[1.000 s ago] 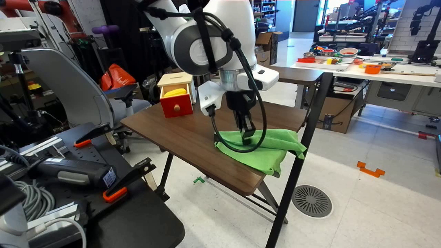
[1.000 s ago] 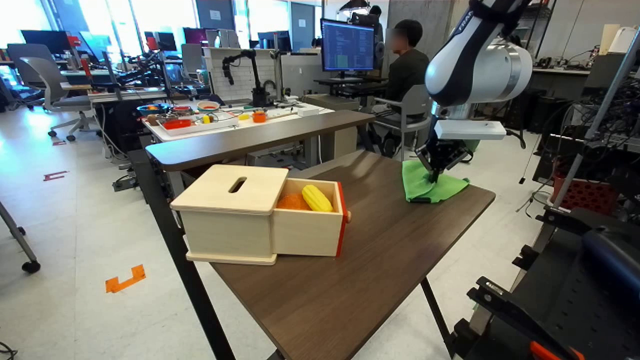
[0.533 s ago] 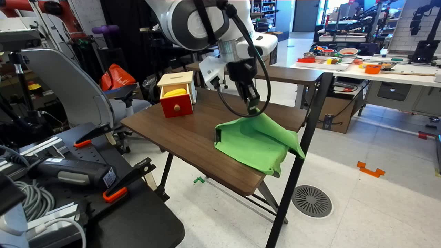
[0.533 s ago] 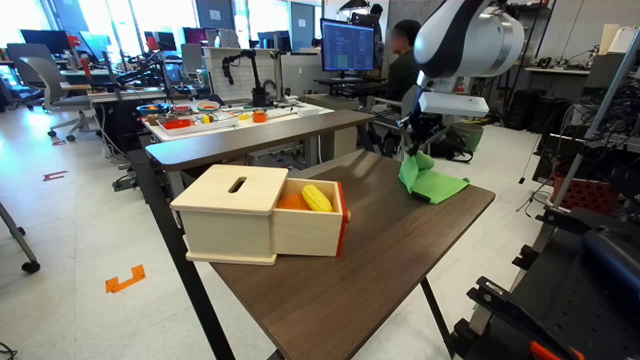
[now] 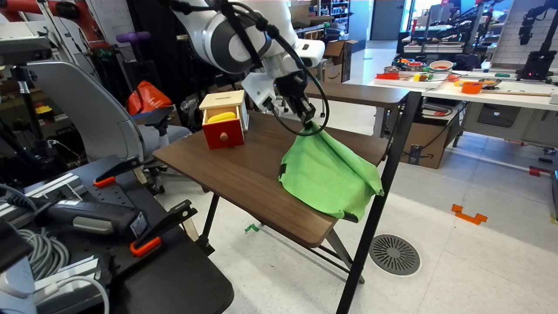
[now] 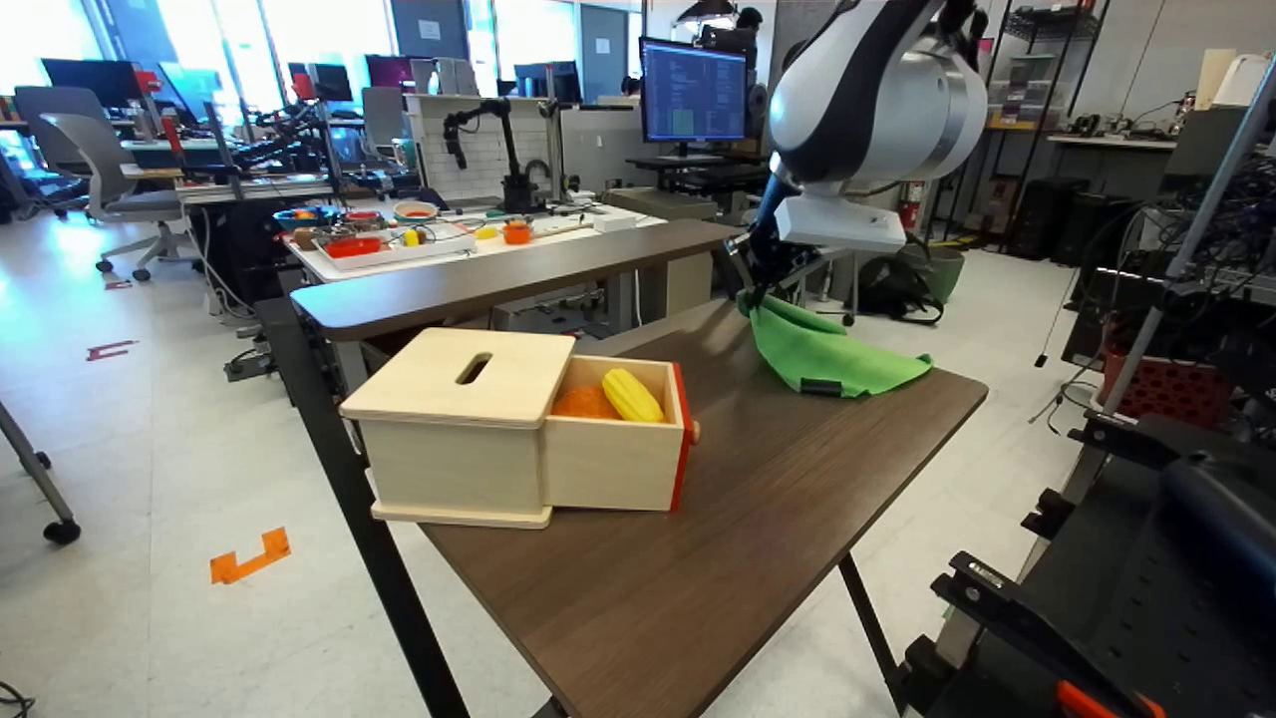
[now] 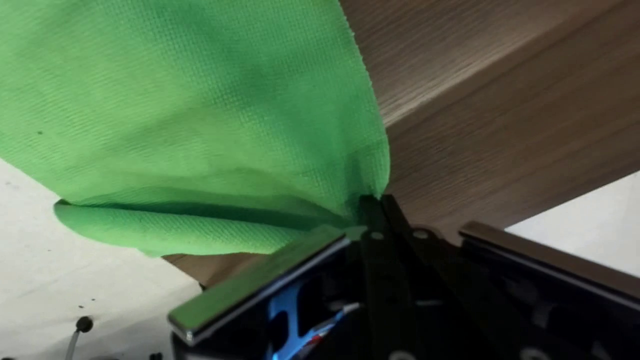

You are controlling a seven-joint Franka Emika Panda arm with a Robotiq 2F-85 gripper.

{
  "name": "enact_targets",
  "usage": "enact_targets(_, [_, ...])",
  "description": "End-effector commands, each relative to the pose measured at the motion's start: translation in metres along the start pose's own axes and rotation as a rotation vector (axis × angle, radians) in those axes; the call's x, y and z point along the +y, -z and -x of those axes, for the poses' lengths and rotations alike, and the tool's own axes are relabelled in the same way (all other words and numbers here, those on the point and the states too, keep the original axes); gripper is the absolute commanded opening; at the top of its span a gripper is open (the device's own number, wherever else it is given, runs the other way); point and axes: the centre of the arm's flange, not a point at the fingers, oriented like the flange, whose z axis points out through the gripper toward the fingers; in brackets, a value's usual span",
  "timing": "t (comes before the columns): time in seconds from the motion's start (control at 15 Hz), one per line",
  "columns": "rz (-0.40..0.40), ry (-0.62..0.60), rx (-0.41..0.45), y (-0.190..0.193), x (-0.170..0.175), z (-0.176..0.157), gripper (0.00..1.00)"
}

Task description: Unfold the green cloth

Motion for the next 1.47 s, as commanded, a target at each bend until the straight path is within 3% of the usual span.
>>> enact_targets(0.0, [-0.003, 0.109, 0.013, -0.038, -0.019, 0.014, 0.00])
enact_targets(0.47, [-0.004, 0.201, -0.014, -0.078, -0.042, 0.036, 0.00])
enact_targets(0.87, [-0.025, 0.230, -0.002, -0.076, -0.060, 0.038, 0.00])
enact_targets(0.93, [-0.028, 0.232, -0.008, -0.074, -0.061, 0.040, 0.27])
enact_targets(1.0, [-0.028, 0.235, -0.013, -0.073, -0.062, 0.041, 0.28])
enact_targets(1.4, [-0.045, 0.201, -0.063, -0.034, -0.050, 0.044, 0.70])
